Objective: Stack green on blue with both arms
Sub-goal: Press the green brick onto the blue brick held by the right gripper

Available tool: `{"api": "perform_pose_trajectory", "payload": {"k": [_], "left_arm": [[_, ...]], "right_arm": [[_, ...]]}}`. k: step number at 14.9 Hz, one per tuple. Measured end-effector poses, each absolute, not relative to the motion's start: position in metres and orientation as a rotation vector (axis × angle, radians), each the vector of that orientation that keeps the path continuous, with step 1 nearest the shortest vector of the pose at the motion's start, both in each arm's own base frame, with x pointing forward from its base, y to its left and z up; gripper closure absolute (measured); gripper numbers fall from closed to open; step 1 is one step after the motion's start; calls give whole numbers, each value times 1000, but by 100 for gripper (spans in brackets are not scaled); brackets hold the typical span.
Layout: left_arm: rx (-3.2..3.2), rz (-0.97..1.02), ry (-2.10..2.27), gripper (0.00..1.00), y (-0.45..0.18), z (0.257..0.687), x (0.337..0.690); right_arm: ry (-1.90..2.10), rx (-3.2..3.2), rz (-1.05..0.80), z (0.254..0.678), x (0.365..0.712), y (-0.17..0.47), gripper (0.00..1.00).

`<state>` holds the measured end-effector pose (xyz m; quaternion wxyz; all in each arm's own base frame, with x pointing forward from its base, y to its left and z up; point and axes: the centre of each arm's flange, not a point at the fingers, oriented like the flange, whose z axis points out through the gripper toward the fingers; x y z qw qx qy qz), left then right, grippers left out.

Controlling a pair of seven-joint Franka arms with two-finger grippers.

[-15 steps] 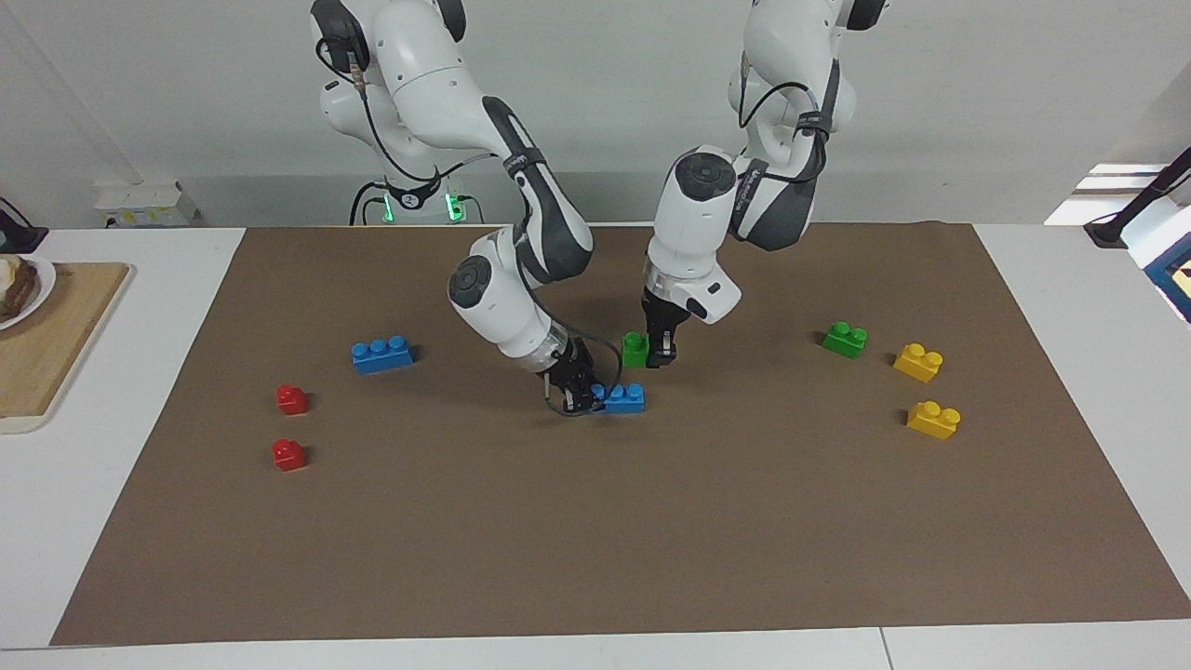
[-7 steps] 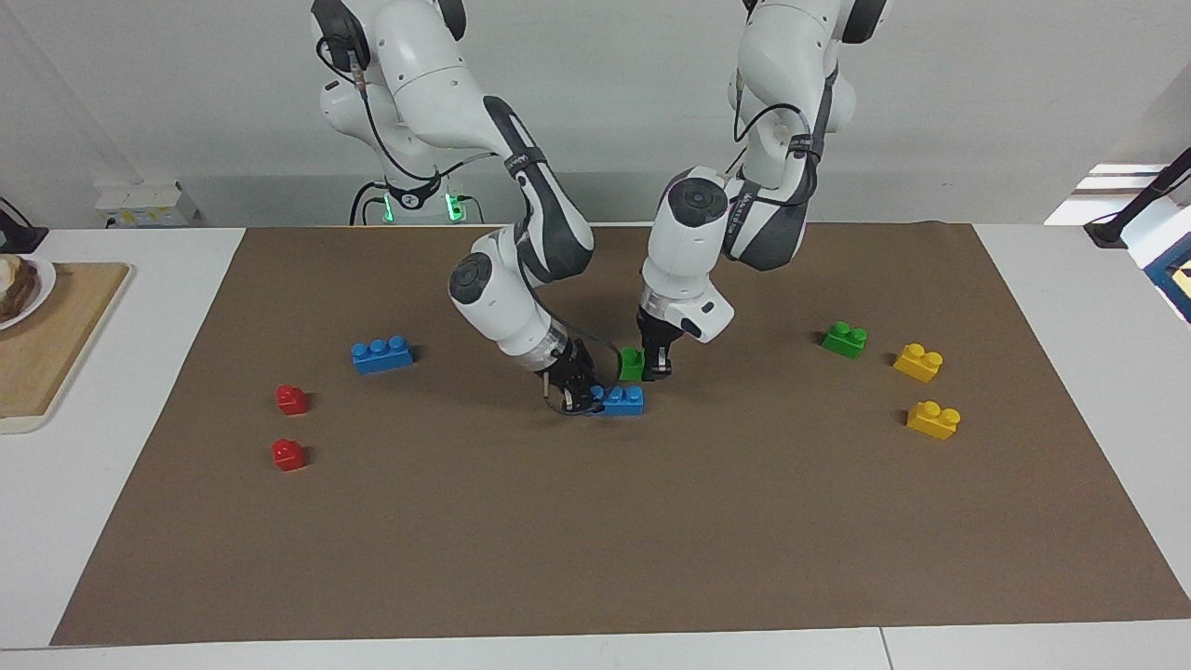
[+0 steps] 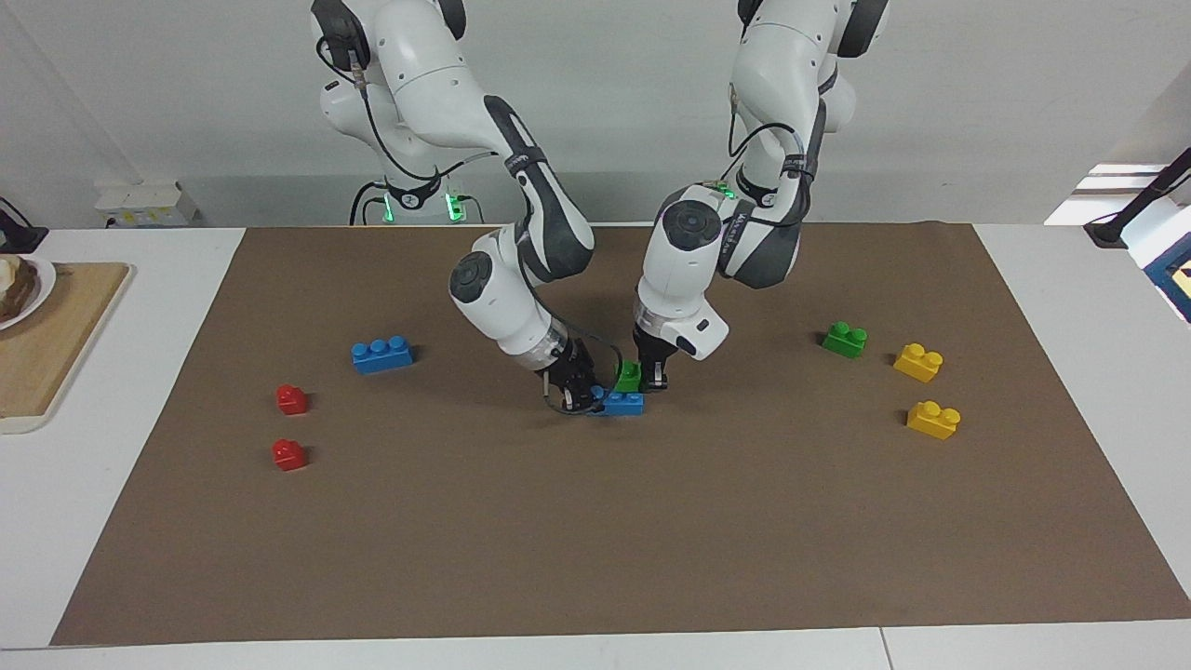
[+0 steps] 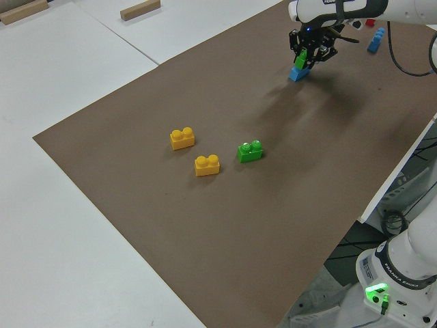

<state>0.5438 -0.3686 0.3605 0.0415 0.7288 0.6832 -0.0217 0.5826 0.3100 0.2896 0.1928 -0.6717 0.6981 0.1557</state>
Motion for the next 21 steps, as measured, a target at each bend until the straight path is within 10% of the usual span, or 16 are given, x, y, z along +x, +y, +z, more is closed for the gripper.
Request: {"api": "perform_pose_trajectory", "payload": {"k": [21], "left_arm": [[2232,-10,2053,66,-383,340,546]], "right_arm": [[1957,-1877,417,290,579,311,66]]}}
